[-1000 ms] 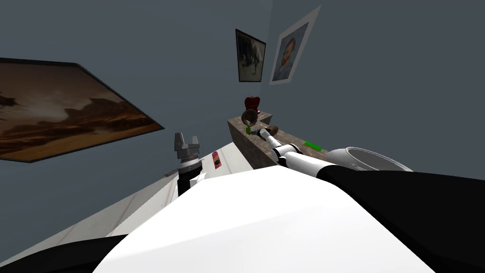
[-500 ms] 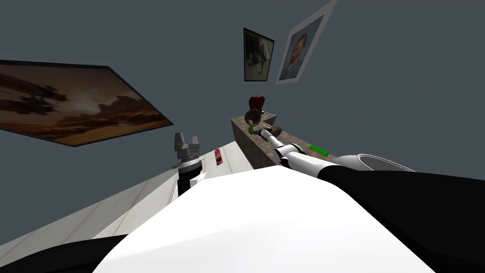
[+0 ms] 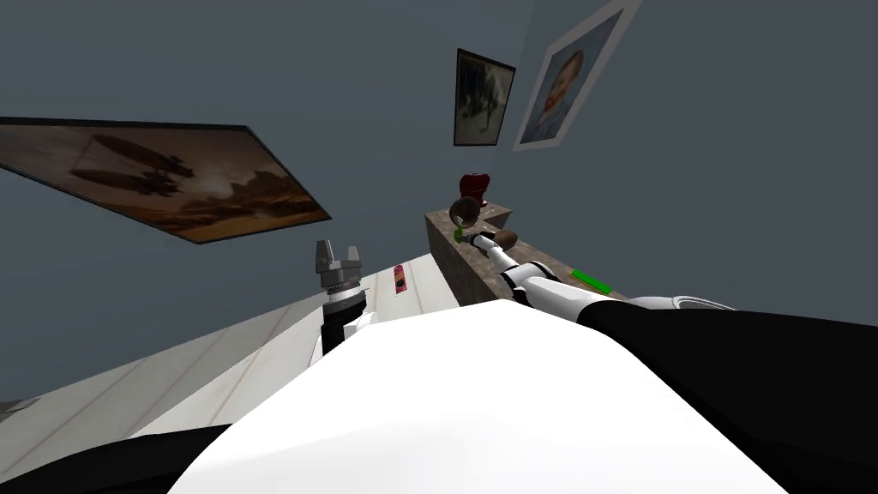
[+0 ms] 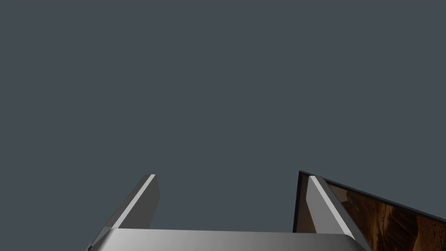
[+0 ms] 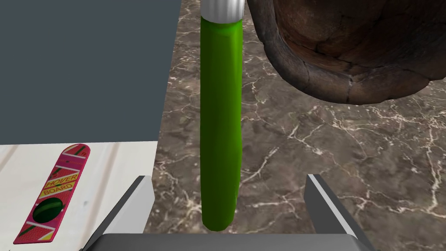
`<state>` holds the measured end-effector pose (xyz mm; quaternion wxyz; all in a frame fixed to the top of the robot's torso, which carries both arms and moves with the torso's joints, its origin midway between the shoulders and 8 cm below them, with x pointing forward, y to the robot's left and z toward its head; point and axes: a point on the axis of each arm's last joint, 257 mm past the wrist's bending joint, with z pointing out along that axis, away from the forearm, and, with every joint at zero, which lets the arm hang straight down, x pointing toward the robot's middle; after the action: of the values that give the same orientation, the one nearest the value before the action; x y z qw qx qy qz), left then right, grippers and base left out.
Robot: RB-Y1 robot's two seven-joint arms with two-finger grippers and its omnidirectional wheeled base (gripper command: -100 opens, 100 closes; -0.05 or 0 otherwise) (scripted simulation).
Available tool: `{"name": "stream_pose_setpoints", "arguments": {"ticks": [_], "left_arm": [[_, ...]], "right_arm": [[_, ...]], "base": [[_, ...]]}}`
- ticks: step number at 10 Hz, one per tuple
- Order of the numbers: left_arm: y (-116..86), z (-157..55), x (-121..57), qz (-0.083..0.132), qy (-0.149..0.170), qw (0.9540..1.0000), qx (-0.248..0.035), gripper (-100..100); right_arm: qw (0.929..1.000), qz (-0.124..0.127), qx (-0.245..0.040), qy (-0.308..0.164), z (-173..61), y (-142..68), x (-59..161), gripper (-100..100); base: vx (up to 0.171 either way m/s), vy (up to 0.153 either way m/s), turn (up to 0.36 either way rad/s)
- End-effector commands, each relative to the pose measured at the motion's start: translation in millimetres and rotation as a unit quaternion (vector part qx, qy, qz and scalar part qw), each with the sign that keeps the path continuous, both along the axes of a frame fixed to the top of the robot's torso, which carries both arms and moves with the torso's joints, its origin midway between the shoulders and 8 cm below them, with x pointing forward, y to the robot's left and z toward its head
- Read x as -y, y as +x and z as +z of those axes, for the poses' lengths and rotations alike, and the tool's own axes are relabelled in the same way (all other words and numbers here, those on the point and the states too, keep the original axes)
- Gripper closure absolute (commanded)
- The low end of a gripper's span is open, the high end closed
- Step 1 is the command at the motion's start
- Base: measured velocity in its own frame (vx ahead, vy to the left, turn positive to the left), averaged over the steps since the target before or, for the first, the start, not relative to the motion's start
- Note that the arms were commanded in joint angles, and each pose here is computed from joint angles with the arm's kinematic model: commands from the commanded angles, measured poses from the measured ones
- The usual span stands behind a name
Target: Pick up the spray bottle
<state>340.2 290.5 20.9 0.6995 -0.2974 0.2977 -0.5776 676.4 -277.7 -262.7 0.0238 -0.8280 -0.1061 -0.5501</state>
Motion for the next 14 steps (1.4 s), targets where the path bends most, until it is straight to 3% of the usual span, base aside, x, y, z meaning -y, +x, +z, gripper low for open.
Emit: {"name": "stream_pose_setpoints", "arguments": {"ticks": [1, 4, 5, 9, 10, 14], "left_arm": [[0.0, 0.0, 0.0, 0.0, 0.0, 1.0, 0.0, 0], [0.0, -0.1, -0.1, 0.0, 0.0, 1.0, 0.0, 0], [0.0, -0.1, -0.1, 0.0, 0.0, 1.0, 0.0, 0], [0.0, -0.1, -0.1, 0.0, 0.0, 1.0, 0.0, 0], [0.0, -0.1, -0.1, 0.0, 0.0, 1.0, 0.0, 0], [0.0, -0.1, -0.1, 0.0, 0.0, 1.0, 0.0, 0]], "right_arm": [[0.9998, -0.016, 0.008, -0.009, -0.1, -1.6, 19.3, -100], [0.9992, -0.033, 0.01, 0.021, 2.6, -0.2, 20.4, -100], [0.9989, -0.038, 0.026, -0.004, 6.7, -1.9, 35.0, -100], [0.9984, -0.047, 0.023, 0.02, 6.9, -1.7, 34.8, -100], [0.9983, -0.048, 0.023, 0.022, 6.8, -1.7, 34.9, 100], [0.9983, -0.048, 0.023, 0.022, 7.1, -1.6, 34.8, 100]], "base": [[-0.078, -0.109, 0.379], [-0.018, -0.026, 0.092], [0.001, -0.064, 0.375], [-0.005, -0.025, 0.069], [0.0, 0.0, 0.0], [0.0, 0.0, 0.0]]}}
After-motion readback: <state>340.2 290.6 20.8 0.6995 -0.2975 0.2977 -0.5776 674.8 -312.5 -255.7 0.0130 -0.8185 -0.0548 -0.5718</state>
